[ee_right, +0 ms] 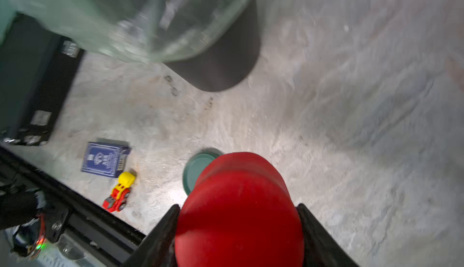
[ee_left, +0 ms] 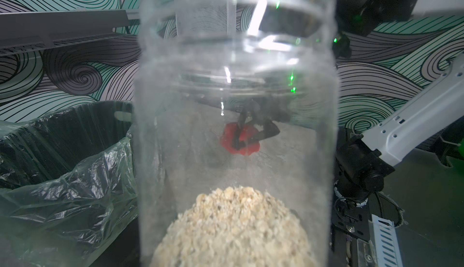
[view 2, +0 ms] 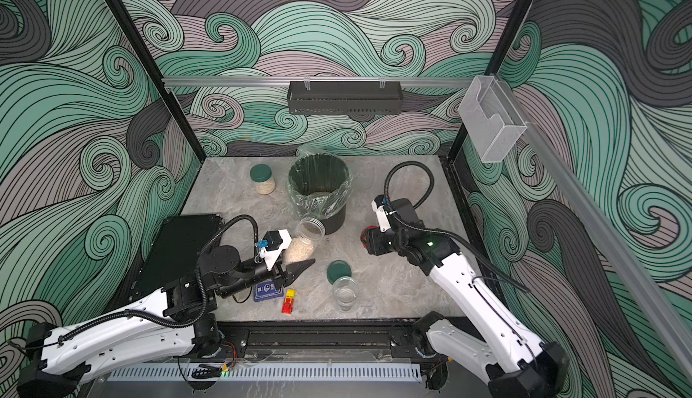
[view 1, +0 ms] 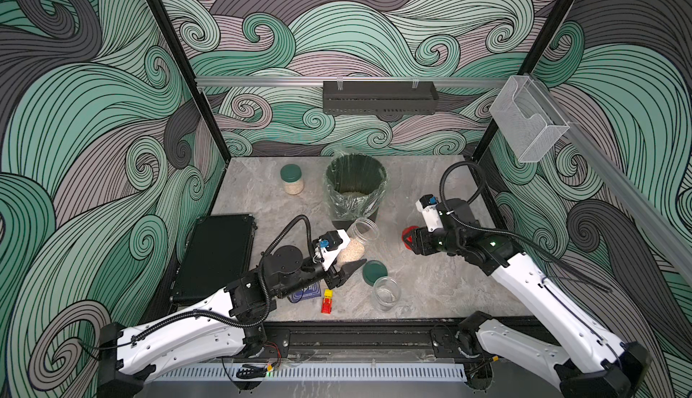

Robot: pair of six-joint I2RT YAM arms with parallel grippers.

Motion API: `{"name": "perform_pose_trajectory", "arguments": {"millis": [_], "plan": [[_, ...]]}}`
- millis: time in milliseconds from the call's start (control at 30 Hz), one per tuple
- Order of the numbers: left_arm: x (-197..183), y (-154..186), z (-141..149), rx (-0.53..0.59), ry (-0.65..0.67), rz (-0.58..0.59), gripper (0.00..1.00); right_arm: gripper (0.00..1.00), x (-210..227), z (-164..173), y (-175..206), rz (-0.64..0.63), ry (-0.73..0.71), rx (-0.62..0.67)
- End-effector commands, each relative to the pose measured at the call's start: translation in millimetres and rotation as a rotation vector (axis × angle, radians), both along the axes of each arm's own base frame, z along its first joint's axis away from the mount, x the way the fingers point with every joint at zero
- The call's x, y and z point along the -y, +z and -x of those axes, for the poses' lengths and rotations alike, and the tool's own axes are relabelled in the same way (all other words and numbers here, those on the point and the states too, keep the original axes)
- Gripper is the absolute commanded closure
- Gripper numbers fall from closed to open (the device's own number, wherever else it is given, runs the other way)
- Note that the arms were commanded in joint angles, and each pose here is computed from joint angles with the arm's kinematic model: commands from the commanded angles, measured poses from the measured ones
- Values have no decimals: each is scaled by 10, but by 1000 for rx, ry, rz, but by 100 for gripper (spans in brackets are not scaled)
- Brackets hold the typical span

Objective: Empty expired oatmeal from jars
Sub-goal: Place the lid at the center of the board.

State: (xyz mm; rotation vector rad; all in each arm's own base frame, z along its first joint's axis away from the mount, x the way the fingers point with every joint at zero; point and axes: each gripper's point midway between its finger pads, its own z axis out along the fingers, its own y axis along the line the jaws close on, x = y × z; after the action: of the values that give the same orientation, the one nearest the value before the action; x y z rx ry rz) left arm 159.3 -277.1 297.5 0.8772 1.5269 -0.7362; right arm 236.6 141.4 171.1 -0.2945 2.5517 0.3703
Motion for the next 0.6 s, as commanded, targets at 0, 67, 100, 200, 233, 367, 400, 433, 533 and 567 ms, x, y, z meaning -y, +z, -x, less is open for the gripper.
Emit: {"name": "perform_pose_trajectory", "arguments": {"millis": [0, 67, 100, 200, 233, 367, 400, 433, 533, 567], "plan": [[-43, 190, -37, 4, 29, 49, 48, 55, 182, -64, -323, 8, -220, -64], [-56, 171, -40, -5, 35, 48, 48, 54, 228, -10, -577, 20, -274, -127], [-61, 158, -46, -6, 40, 46, 48, 52, 230, 23, -699, 20, -292, -157], [-64, 140, -56, -7, 45, 48, 48, 48, 269, 73, -949, 35, -328, -197], [-61, 132, -56, -8, 46, 45, 48, 47, 302, 77, -1003, 48, -341, -195], [-61, 115, -72, -9, 53, 39, 48, 37, 421, 40, -1107, 93, -375, -149], [-59, 110, -73, -10, 53, 39, 48, 36, 437, 27, -1117, 102, -376, -142], [-59, 121, -74, -10, 53, 43, 48, 35, 456, 8, -1123, 114, -381, -133], [-50, 131, -72, -9, 51, 46, 48, 32, 488, -23, -1180, 144, -390, -132], [-49, 133, -76, -9, 52, 46, 48, 31, 480, -35, -1197, 147, -385, -133]]}}
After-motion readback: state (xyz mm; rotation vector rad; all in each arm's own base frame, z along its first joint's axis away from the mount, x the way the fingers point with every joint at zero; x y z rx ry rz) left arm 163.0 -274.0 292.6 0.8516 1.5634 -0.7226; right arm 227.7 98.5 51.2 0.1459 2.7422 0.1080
